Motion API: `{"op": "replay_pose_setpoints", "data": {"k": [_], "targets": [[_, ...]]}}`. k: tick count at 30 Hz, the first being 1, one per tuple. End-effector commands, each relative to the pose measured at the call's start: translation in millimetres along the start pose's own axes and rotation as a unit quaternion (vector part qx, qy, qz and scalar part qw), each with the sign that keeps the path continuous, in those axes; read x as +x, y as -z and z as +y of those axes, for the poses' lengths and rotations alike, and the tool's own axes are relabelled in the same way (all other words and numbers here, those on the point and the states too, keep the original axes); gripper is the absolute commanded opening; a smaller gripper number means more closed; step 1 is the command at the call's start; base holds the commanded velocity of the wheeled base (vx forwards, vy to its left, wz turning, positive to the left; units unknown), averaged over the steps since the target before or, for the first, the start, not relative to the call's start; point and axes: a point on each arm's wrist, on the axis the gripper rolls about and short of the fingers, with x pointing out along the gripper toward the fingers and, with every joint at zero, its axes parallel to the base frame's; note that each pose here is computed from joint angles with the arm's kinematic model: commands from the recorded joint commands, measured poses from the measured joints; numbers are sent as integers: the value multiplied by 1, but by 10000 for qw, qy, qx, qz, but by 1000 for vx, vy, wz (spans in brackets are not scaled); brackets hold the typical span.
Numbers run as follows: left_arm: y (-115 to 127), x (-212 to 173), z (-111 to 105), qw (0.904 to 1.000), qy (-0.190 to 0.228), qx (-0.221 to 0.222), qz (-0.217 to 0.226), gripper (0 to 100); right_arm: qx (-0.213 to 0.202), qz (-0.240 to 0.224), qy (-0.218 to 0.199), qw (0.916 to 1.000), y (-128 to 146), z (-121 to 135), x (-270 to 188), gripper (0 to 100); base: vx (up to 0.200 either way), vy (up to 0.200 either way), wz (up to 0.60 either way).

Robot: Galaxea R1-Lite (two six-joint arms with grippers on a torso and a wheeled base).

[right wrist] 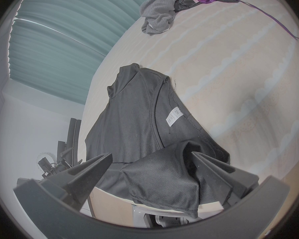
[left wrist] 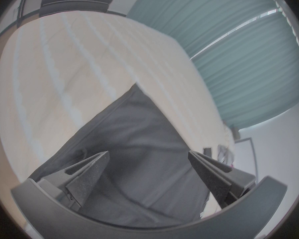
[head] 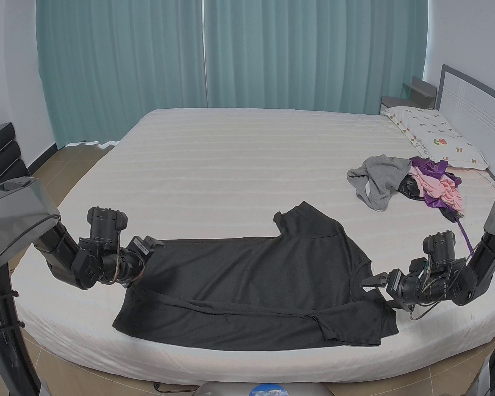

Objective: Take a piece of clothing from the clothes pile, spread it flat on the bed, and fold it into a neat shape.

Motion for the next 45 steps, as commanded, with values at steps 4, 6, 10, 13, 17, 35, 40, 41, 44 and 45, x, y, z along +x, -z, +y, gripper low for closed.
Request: {"op": "replay_pose_setpoints", "data": {"k": [4,6,10,13,17,35,40,41,44,45], "targets": [[-24,-5,13,9961,387,-593,-521,100,-6,7,-4,10000,1,0,0,100,0,0,0],[-25,-6,14,9962,374,-604,-500,100,0,18,5,10000,1,0,0,100,0,0,0],[-24,-14,27,9981,371,-460,-182,100,5,9,13,10000,1,0,0,100,0,0,0],[-24,-21,44,9995,315,-77,65,100,3,3,9,10000,1,0,0,100,0,0,0],[-19,-22,60,9980,205,510,317,100,11,20,22,10000,1,-1,1,100,0,0,0],[-5,-18,61,9889,507,1108,846,100,4,36,29,10000,2,-1,1,100,0,0,0],[0,-9,60,9880,460,1180,886,100,4,36,29,10000,2,-1,1,100,0,0,0],[-1,-8,59,9880,465,1182,881,100,4,36,29,10000,2,-1,1,100,0,0,0],[-1,-8,59,9880,465,1182,881,100,4,36,29,10000,1,-1,2,100,0,0,0],[-1,-8,59,9880,465,1182,881,100,4,36,29,10000,1,-1,2,100,0,0,0]]}}
